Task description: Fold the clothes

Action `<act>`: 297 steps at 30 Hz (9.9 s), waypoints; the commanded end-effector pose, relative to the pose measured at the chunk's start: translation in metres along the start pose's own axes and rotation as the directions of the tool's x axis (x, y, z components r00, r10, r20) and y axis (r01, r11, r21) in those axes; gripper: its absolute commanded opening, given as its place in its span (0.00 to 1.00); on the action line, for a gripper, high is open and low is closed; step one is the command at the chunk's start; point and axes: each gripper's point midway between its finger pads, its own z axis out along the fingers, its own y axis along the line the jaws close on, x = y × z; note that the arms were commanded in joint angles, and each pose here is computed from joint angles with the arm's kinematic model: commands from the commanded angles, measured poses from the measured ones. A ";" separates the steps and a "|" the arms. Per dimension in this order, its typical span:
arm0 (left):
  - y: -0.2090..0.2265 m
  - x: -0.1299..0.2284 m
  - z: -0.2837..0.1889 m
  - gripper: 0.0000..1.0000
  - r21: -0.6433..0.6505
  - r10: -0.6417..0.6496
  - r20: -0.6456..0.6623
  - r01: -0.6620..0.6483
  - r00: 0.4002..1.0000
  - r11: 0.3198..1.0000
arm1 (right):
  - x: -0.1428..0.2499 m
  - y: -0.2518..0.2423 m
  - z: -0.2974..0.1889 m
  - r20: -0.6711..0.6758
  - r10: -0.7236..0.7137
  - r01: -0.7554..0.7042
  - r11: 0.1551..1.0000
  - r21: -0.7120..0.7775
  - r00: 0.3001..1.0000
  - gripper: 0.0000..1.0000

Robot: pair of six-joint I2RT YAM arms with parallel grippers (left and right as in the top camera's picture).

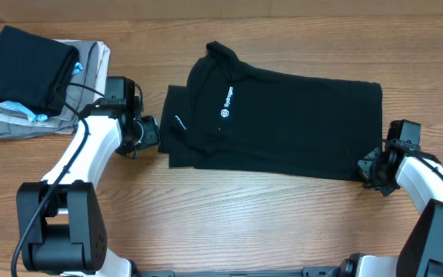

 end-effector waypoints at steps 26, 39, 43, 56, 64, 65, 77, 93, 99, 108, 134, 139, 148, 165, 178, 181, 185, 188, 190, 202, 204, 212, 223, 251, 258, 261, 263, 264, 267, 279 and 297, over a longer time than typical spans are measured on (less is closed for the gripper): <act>-0.010 0.029 0.064 0.06 -0.018 0.083 -0.163 -0.087 0.983 0.996 | 0.011 -0.027 0.011 -0.029 0.017 -0.014 0.995 0.102 0.999 0.23; -0.015 0.037 0.063 0.48 0.011 0.116 -0.192 -0.116 0.975 0.993 | 0.013 -0.025 0.012 -0.037 0.018 -0.014 0.996 0.090 0.999 0.23; -0.032 0.042 0.061 0.49 0.113 0.149 -0.210 -0.127 0.966 0.985 | 0.012 -0.024 0.012 -0.036 0.018 -0.015 0.996 0.088 0.999 0.23; -0.040 0.037 0.053 0.50 0.142 0.151 -0.208 -0.123 0.966 0.982 | 0.012 -0.024 0.012 -0.034 0.018 -0.015 0.996 0.087 0.999 0.23; -0.046 0.044 0.058 0.50 0.085 0.200 -0.202 -0.186 0.959 0.979 | 0.012 -0.024 0.012 -0.035 0.018 -0.015 0.996 0.087 0.999 0.24; -0.046 0.044 0.059 0.49 0.068 0.205 -0.198 -0.195 0.959 0.978 | 0.012 -0.024 0.012 -0.035 0.018 -0.015 0.996 0.087 0.999 0.24; -0.037 0.043 0.061 0.11 -0.081 0.188 -0.174 -0.205 0.967 0.975 | 0.013 -0.023 0.012 -0.038 0.018 -0.015 0.996 0.084 0.999 0.28; 0.013 0.040 0.049 0.04 -0.345 0.124 -0.167 -0.176 0.978 0.922 | 0.014 -0.025 0.011 -0.043 0.017 -0.013 0.996 0.090 0.999 0.28; 0.017 0.040 0.046 0.04 -0.362 0.121 -0.174 -0.178 0.977 0.915 | 0.012 -0.024 0.007 -0.053 0.018 -0.013 0.995 0.096 0.998 0.24; 0.002 0.018 0.019 0.10 -0.350 0.122 -0.167 -0.174 0.978 0.920 | -0.007 -0.011 -0.022 -0.066 0.012 -0.006 0.995 0.095 0.998 0.36; -0.016 -0.071 -0.080 1.00 -0.270 -0.055 0.046 0.065 0.997 0.961 | 0.112 0.160 -0.153 -0.082 -0.797 0.679 0.559 -0.476 0.599 0.22; -0.005 -0.074 -0.082 1.00 -0.273 -0.083 0.048 0.093 0.995 0.957 | 0.161 0.190 -0.155 0.029 -0.884 0.769 0.390 -0.506 0.467 0.20; -0.005 -0.074 -0.082 1.00 -0.274 -0.083 0.048 0.093 0.995 0.957 | 0.247 0.212 -0.146 0.343 -0.937 0.920 -0.195 -0.339 -0.072 0.22; -0.005 -0.074 -0.082 1.00 -0.273 -0.083 0.048 0.093 0.995 0.957 | 0.298 0.218 -0.099 0.374 -0.879 0.890 -0.397 -0.226 -0.297 0.50; -0.005 -0.074 -0.082 1.00 -0.274 -0.083 0.048 0.093 0.995 0.957 | 0.310 0.258 -0.087 0.490 -0.828 0.893 -0.408 -0.190 -0.274 0.62; -0.005 -0.074 -0.082 1.00 -0.273 -0.083 0.048 0.093 0.995 0.957 | 0.311 0.259 -0.088 0.494 -0.822 0.890 -0.417 -0.185 -0.283 0.63; -0.005 -0.074 -0.082 1.00 -0.274 -0.083 0.048 0.093 0.995 0.957 | 0.315 0.260 -0.090 0.513 -0.793 0.873 -0.462 -0.155 -0.328 0.63; -0.005 -0.074 -0.082 1.00 -0.273 -0.083 0.048 0.093 0.995 0.957 | 0.314 0.264 -0.091 0.528 -0.776 0.870 -0.475 -0.129 -0.345 0.63; -0.005 -0.074 -0.082 1.00 -0.273 -0.083 0.048 0.093 0.995 0.957 | 0.313 0.267 -0.092 0.537 -0.770 0.873 -0.473 -0.118 -0.345 0.63; -0.005 -0.074 -0.082 1.00 -0.273 -0.083 0.048 0.093 0.995 0.957 | 0.313 0.281 -0.100 0.587 -0.740 0.879 -0.467 -0.097 -0.328 0.69; -0.005 -0.074 -0.082 1.00 -0.273 -0.083 0.048 0.093 0.995 0.957 | 0.313 0.282 -0.101 0.591 -0.737 0.880 -0.466 -0.096 -0.327 0.70; -0.005 -0.074 -0.082 1.00 -0.273 -0.083 0.048 0.093 0.995 0.957 | 0.313 0.278 -0.099 0.577 -0.747 0.878 -0.467 -0.102 -0.330 0.63; -0.005 -0.074 -0.082 1.00 -0.274 -0.083 0.048 0.093 0.995 0.957 | 0.314 0.282 -0.101 0.591 -0.738 0.880 -0.466 -0.096 -0.326 0.53; -0.005 -0.074 -0.082 1.00 -0.274 -0.083 0.048 0.093 0.995 0.957 | 0.294 0.304 -0.108 0.647 -0.713 0.908 -0.412 -0.077 -0.269 0.04; -0.005 -0.074 -0.082 1.00 -0.273 -0.083 0.048 0.093 0.995 0.957 | 0.262 0.310 -0.103 0.644 -0.733 0.935 -0.346 -0.075 -0.219 0.04; -0.005 -0.074 -0.082 1.00 -0.273 -0.083 0.048 0.093 0.995 0.957 | 0.255 0.315 -0.103 0.654 -0.728 0.941 -0.330 -0.071 -0.206 0.04; -0.005 -0.074 -0.082 1.00 -0.274 -0.083 0.048 0.093 0.995 0.957 | 0.254 0.318 -0.101 0.662 -0.722 0.943 -0.325 -0.067 -0.202 0.04; -0.005 -0.074 -0.082 1.00 -0.274 -0.083 0.048 0.093 0.995 0.957 | 0.254 0.320 -0.099 0.664 -0.721 0.944 -0.324 -0.067 -0.201 0.04; -0.005 -0.074 -0.082 1.00 -0.273 -0.083 0.048 0.093 0.995 0.957 | 0.258 0.323 -0.083 0.656 -0.727 0.943 -0.325 -0.070 -0.202 0.04; -0.005 -0.074 -0.082 1.00 -0.274 -0.083 0.048 0.093 0.995 0.957 | 0.221 0.362 -0.065 0.715 -0.698 0.992 -0.063 -0.107 0.032 0.04; -0.005 -0.074 -0.082 1.00 -0.273 -0.083 0.048 0.093 0.995 0.957 | 0.177 0.333 -0.187 0.733 -0.624 0.959 0.114 -0.258 0.271 0.40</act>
